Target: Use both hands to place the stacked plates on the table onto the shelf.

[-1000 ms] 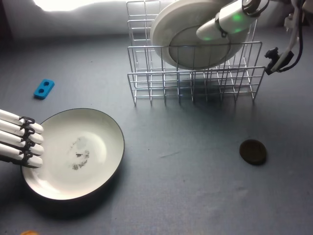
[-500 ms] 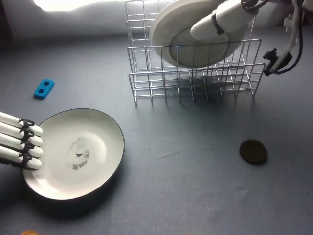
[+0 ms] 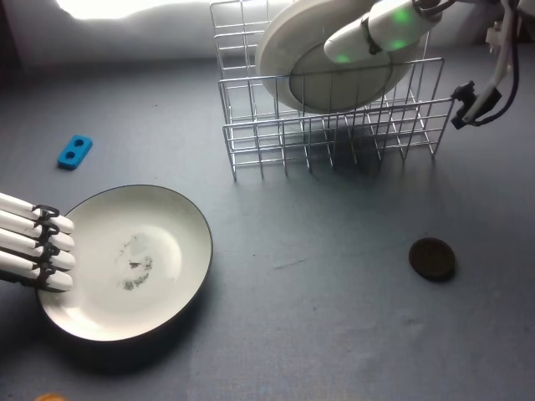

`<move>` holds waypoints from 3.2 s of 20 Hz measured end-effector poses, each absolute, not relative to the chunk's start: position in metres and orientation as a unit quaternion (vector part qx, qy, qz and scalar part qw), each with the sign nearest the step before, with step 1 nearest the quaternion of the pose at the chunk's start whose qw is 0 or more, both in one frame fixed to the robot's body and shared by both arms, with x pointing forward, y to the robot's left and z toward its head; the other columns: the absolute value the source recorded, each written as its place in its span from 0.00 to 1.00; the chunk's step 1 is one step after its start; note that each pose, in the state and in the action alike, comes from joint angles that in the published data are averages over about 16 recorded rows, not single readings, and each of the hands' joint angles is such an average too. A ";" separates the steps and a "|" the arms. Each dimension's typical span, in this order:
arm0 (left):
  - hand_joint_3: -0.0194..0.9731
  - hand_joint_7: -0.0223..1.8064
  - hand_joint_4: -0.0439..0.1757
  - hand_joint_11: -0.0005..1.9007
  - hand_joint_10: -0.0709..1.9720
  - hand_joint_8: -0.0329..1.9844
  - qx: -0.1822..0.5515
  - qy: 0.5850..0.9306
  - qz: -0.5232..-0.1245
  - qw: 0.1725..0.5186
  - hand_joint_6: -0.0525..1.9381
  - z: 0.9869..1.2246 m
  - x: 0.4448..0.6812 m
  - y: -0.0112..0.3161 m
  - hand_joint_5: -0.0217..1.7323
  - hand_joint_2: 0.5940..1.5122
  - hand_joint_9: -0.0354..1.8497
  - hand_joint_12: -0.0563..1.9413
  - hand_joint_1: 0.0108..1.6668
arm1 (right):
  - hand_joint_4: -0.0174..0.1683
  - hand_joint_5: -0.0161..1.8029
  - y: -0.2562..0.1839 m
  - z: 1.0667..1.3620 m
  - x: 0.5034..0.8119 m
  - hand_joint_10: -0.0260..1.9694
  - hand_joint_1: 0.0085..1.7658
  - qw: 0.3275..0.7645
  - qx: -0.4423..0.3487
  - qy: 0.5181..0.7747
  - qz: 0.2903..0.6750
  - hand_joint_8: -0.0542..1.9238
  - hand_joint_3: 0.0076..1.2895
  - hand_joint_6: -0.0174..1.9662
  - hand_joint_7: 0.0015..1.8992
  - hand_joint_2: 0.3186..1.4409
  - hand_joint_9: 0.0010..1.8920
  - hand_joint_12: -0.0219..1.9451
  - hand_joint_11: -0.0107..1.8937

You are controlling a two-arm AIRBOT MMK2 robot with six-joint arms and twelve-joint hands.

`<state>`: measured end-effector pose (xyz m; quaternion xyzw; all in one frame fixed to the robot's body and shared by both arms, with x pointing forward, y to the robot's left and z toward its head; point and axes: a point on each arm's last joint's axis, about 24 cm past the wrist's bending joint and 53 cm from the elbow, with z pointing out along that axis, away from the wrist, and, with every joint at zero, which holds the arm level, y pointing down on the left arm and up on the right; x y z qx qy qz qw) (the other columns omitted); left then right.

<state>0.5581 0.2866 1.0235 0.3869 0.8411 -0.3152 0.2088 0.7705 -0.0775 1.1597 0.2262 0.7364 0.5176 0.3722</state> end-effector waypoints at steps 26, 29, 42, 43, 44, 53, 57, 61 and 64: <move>0.04 0.05 0.20 0.01 0.04 0.02 0.387 0.840 -0.317 0.209 0.03 1.026 0.560 0.289 0.06 0.56 0.04 0.02 0.00 | 0.07 0.19 -0.076 1.176 0.771 0.04 0.56 0.387 0.210 0.733 0.518 0.04 0.00 0.02 0.23 0.61 0.23 0.54 0.02; 0.04 0.05 0.20 0.01 0.04 0.02 0.387 0.840 -0.317 0.209 0.03 1.026 0.560 0.289 0.06 0.56 0.04 0.02 0.00 | 0.07 0.18 -0.078 1.182 0.772 0.04 0.56 0.391 0.209 0.729 0.521 0.04 0.00 0.02 0.23 0.61 0.24 0.53 0.02; 0.04 0.05 0.20 0.01 0.04 0.02 0.384 0.842 -0.318 0.206 0.03 1.025 0.558 0.291 0.06 0.56 0.04 0.02 0.00 | 0.07 0.18 -0.061 1.231 0.753 0.03 0.56 0.432 0.131 0.715 0.534 0.04 0.00 0.02 0.23 0.62 0.24 0.50 0.01; 0.04 0.04 0.20 0.01 0.04 0.02 0.384 0.842 -0.318 0.205 0.03 1.024 0.557 0.291 0.06 0.56 0.03 0.02 0.00 | 0.07 0.18 -0.057 1.234 0.748 0.03 0.56 0.437 0.116 0.715 0.533 0.04 0.00 0.02 0.23 0.62 0.24 0.50 0.01; 0.04 0.04 0.20 0.01 0.04 0.02 0.383 0.843 -0.318 0.204 0.03 1.024 0.557 0.291 0.06 0.56 0.03 0.02 0.00 | 0.07 0.18 -0.052 1.237 0.742 0.03 0.56 0.442 0.100 0.716 0.531 0.04 0.00 0.02 0.23 0.62 0.24 0.50 0.01; 0.04 0.04 0.18 0.01 0.04 0.02 0.374 0.851 -0.317 0.189 0.02 1.013 0.548 0.296 0.05 0.56 0.03 0.02 0.00 | 0.08 0.09 -0.007 1.238 0.678 0.03 0.56 0.482 -0.061 0.724 0.490 0.04 0.00 0.02 0.12 0.55 0.13 0.31 0.02; 0.04 0.04 0.17 0.01 0.04 0.02 0.370 0.854 -0.317 0.182 0.02 1.007 0.544 0.298 0.05 0.55 0.03 0.02 0.00 | 0.09 0.05 0.011 1.227 0.646 0.02 0.58 0.487 -0.121 0.725 0.472 0.04 0.00 0.02 0.07 0.52 0.08 0.19 0.02; 0.04 0.04 0.17 0.01 0.04 0.02 0.366 0.857 -0.317 0.176 0.02 1.002 0.540 0.299 0.04 0.55 0.03 0.02 0.00 | 0.10 0.02 0.025 1.216 0.616 0.02 0.60 0.493 -0.176 0.718 0.460 0.04 0.00 0.02 0.02 0.50 0.02 0.06 0.02; 0.04 0.04 0.16 0.01 0.04 0.01 0.363 0.859 -0.316 0.173 0.02 0.999 0.537 0.300 0.04 0.56 0.03 0.02 0.00 | 0.10 0.02 0.037 1.205 0.593 0.02 0.62 0.493 -0.215 0.710 0.454 0.04 0.00 0.02 0.01 0.50 0.01 0.02 0.02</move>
